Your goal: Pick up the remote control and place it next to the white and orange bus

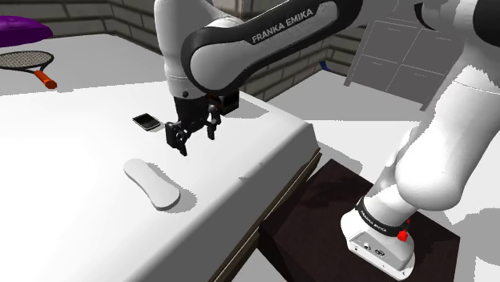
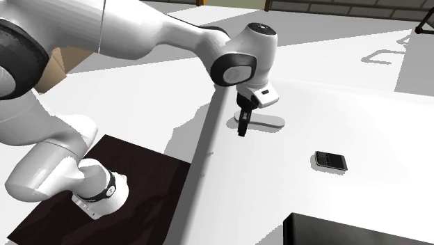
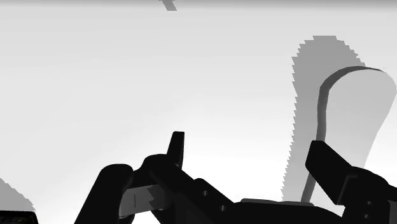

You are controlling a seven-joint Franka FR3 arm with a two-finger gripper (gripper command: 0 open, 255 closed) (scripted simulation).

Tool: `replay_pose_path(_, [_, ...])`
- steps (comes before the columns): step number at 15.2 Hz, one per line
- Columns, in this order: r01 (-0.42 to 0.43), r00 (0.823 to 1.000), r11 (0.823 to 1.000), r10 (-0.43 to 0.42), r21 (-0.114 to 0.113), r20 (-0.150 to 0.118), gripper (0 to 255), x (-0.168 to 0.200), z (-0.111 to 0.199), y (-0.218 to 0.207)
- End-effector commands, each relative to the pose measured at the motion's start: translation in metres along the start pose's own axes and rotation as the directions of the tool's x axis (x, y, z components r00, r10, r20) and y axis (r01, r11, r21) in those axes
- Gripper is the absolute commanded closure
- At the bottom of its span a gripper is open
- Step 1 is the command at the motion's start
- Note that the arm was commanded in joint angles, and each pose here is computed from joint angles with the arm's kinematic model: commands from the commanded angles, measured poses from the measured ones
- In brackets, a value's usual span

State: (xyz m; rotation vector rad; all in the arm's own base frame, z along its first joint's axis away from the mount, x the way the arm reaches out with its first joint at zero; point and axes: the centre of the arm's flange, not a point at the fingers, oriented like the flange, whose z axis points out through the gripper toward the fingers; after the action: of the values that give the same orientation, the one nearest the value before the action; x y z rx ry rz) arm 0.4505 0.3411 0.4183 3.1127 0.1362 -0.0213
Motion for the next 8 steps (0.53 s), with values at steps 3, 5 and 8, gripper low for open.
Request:
replay_pose_path(3, [0.003,1.0,1.0,-0.003,0.002,-0.002,0,0.018,0.013,-0.044])
replay_pose_path(5, [0.005,1.0,1.0,-0.005,0.003,-0.002,0,0.028,0.021,-0.067])
replay_pose_path(8, [0.008,1.0,1.0,-0.008,0.004,-0.003,0,0.042,0.033,-0.102])
